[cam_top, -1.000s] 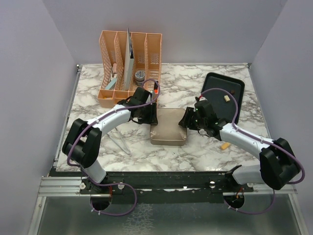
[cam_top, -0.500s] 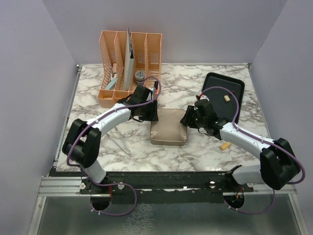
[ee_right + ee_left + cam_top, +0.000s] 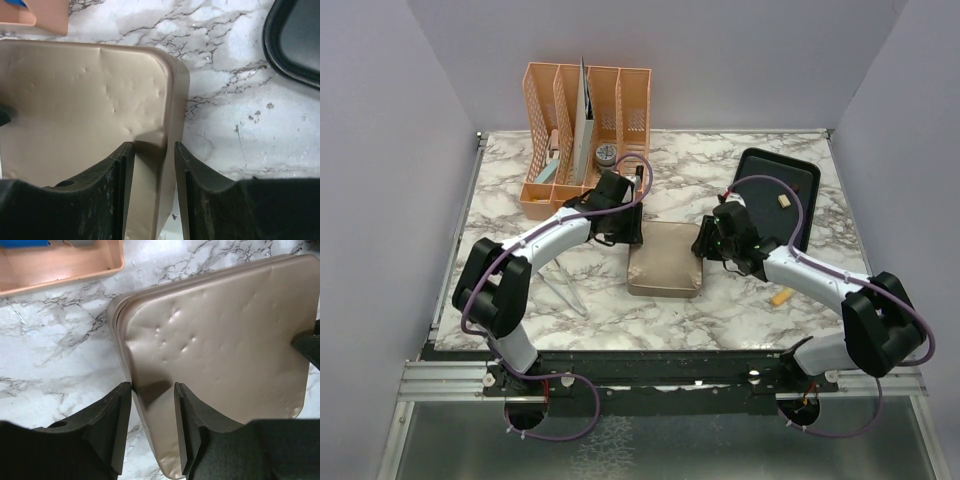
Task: Pack the chocolate
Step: Close the box lid on the packing box.
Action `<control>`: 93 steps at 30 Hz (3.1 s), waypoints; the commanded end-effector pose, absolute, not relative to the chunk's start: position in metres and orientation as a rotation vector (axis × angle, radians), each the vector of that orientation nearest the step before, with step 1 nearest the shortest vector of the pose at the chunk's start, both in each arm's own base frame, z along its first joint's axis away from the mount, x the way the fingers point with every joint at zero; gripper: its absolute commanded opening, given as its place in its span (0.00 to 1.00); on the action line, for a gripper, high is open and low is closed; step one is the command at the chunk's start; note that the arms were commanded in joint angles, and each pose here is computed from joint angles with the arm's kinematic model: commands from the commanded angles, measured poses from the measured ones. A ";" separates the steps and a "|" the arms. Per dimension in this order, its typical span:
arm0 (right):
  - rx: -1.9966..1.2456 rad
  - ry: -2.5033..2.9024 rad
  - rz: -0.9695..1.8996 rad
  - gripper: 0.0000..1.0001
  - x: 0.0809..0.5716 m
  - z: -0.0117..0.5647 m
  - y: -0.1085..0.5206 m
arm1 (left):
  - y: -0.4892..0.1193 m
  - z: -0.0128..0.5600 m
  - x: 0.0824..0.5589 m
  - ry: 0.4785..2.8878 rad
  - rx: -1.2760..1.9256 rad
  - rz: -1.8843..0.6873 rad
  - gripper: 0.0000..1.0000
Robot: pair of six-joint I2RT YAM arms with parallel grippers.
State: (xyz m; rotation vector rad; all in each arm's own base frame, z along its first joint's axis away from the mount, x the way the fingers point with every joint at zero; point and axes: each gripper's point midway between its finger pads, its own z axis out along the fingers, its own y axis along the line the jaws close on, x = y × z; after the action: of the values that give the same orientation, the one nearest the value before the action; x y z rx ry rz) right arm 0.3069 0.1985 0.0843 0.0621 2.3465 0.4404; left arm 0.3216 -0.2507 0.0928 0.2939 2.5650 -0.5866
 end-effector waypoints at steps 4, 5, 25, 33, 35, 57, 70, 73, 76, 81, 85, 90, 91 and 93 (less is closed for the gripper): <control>0.027 2.314 0.385 0.42 0.331 0.088 0.205 | -0.251 0.089 0.343 2.541 0.299 -0.510 0.45; 0.027 2.316 0.380 0.42 0.332 0.087 0.205 | -0.251 0.088 0.342 2.545 0.297 -0.509 0.45; -0.019 2.323 0.287 0.38 0.350 0.066 0.204 | -0.243 0.077 0.340 2.574 0.283 -0.466 0.45; -0.011 2.438 0.290 0.33 0.331 0.023 0.202 | -0.237 0.066 0.331 2.608 0.281 -0.450 0.44; -0.014 2.446 0.308 0.32 0.326 0.019 0.202 | -0.238 0.068 0.329 2.606 0.281 -0.465 0.44; -0.092 2.468 0.332 0.31 0.319 0.012 0.205 | -0.252 0.148 0.359 2.392 0.264 -0.545 0.23; -0.084 2.450 0.348 0.31 0.318 0.027 0.205 | -0.211 0.043 0.353 2.637 0.187 -0.316 0.14; -0.076 2.412 0.351 0.36 0.325 0.046 0.206 | -0.213 0.045 0.352 2.634 0.191 -0.334 0.14; -0.080 2.360 0.359 0.40 0.334 0.072 0.209 | -0.215 0.047 0.351 2.632 0.199 -0.356 0.14; -0.109 2.298 0.378 0.36 0.349 0.109 0.218 | -0.220 0.047 0.351 2.632 0.209 -0.389 0.15; -0.150 2.269 0.402 0.17 0.358 0.122 0.227 | -0.223 0.049 0.352 2.623 0.211 -0.409 0.15; -0.162 2.262 0.378 0.00 0.371 0.119 0.231 | -0.226 0.050 0.353 2.618 0.210 -0.430 0.16; -0.162 2.270 0.370 0.00 0.373 0.113 0.232 | -0.227 0.051 0.353 2.617 0.211 -0.433 0.16; -0.164 2.315 0.342 0.00 0.374 0.092 0.231 | -0.228 0.051 0.353 2.618 0.210 -0.437 0.16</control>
State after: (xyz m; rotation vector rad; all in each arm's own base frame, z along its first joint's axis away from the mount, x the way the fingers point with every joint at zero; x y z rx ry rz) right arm 0.3746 0.2305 0.1279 -0.1225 2.2298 0.3970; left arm 0.3746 -0.2394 0.0902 0.2072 2.4780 -0.4885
